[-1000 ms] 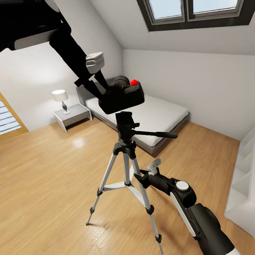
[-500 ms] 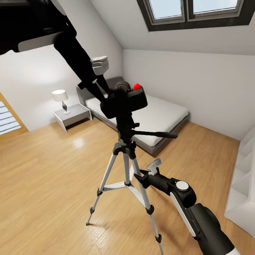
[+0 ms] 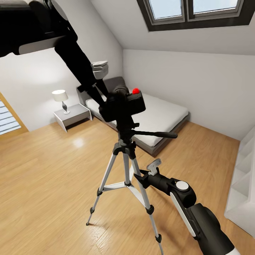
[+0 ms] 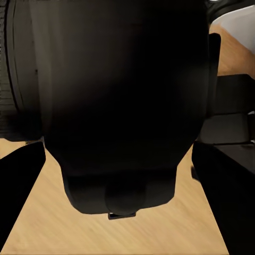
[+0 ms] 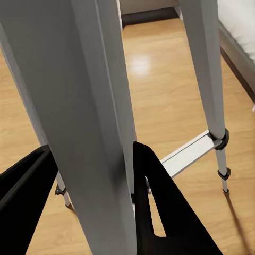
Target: Attach the digital camera to the camera tripod in the bedroom.
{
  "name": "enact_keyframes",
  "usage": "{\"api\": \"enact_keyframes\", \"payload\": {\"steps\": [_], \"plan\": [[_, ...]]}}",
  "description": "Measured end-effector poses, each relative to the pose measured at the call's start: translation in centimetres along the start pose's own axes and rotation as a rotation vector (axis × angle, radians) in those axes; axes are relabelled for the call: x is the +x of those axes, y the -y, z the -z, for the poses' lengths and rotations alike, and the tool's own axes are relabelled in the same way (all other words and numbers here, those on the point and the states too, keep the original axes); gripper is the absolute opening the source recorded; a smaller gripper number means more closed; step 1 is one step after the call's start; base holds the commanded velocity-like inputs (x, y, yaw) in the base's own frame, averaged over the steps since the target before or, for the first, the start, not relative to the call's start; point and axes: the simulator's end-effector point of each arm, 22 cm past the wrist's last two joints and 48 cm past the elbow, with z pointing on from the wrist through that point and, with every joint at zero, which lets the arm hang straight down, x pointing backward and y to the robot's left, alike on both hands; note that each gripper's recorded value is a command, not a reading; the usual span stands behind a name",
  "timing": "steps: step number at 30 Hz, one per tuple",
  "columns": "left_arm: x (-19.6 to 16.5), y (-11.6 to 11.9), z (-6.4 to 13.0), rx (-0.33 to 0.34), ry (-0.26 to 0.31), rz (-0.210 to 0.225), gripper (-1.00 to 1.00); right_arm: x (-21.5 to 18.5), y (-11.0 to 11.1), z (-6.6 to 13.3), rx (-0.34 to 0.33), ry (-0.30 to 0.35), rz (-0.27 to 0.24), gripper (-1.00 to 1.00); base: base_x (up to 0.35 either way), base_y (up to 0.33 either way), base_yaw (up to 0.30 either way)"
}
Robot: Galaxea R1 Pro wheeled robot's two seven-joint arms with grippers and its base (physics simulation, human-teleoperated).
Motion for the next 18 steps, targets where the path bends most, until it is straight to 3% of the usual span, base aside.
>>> {"api": "enact_keyframes", "payload": {"steps": [11,12,18], "plan": [[0.53,-0.11,0.10,-0.005,-0.014,0.008,-1.00,-0.02,-0.04,0.00,-0.001,0.000,0.001,-1.00,0.000,0.000,0.000],[0.55,-0.12,0.14,-0.006,-0.014,0.008,1.00,-0.03,-0.05,0.00,-0.001,0.000,0.001,-1.00,0.000,0.000,0.000],[0.61,-0.21,0.49,-0.014,-0.013,0.008,1.00,-0.02,-0.04,0.00,-0.001,0.000,0.002,-1.00,0.000,0.000,0.000]]}}
